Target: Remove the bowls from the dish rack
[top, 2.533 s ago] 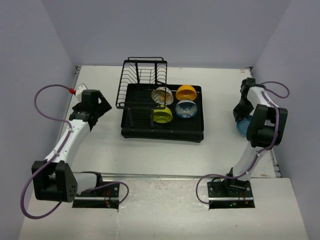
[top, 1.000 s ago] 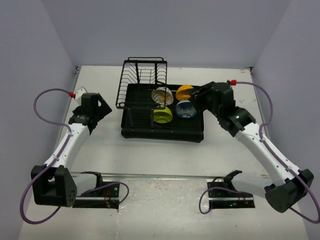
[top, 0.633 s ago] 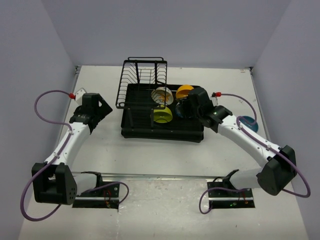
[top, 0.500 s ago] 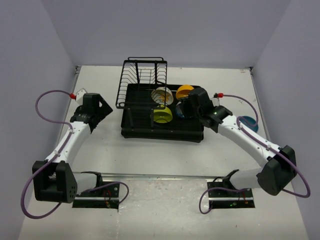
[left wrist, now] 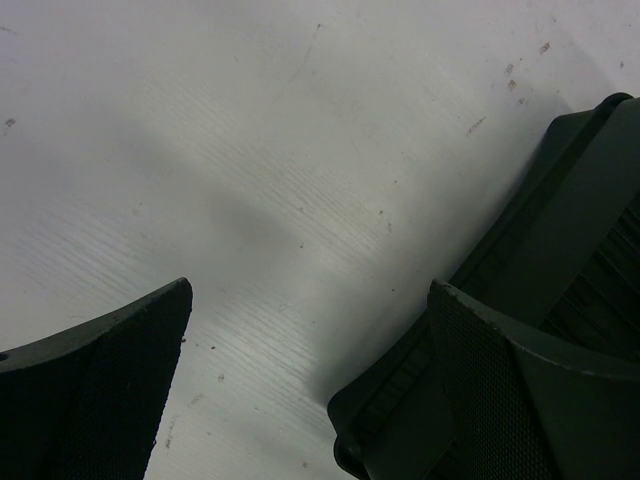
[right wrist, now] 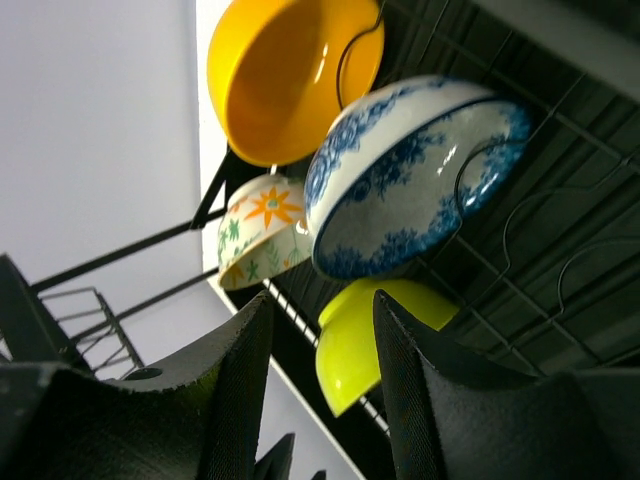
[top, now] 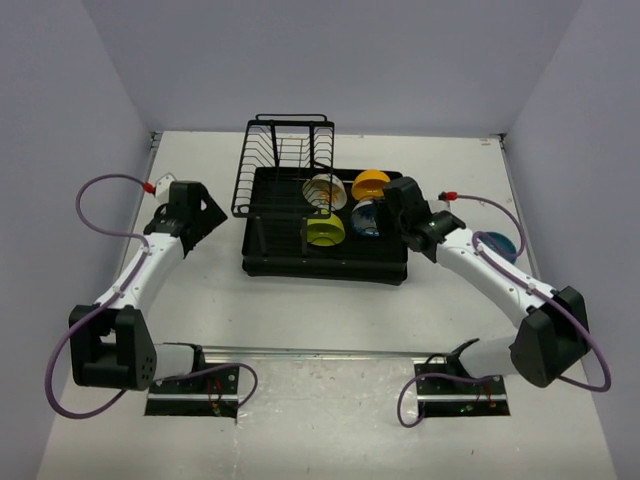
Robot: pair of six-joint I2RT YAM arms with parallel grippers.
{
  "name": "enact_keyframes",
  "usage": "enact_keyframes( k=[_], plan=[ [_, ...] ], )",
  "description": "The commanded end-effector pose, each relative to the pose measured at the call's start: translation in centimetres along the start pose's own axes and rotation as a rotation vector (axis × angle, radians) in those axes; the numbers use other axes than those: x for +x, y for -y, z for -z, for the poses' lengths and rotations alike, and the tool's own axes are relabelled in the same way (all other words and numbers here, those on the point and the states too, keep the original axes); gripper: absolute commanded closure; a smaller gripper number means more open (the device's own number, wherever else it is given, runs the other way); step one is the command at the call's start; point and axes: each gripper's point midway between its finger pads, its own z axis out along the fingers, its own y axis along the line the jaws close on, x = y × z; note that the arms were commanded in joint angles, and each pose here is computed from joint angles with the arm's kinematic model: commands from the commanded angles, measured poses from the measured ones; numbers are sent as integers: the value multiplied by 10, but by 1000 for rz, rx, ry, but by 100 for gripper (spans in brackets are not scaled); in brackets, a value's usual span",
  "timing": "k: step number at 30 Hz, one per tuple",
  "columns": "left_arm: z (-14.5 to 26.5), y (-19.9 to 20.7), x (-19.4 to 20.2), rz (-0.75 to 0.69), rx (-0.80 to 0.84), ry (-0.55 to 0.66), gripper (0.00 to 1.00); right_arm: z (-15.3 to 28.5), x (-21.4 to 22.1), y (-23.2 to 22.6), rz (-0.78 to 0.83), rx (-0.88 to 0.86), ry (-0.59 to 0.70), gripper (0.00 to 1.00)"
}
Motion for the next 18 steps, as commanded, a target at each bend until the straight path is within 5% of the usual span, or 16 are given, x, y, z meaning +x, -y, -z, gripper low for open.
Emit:
enact_keyframes(
  k=[1,18],
  plan=[
    [3,7,-19,17,-4,39,0,-10,-12,-5,12,0,47,55],
    [0,9,-24,11,-13,51,0,-47,-21,-29,51,-6,26,55]
  ],
)
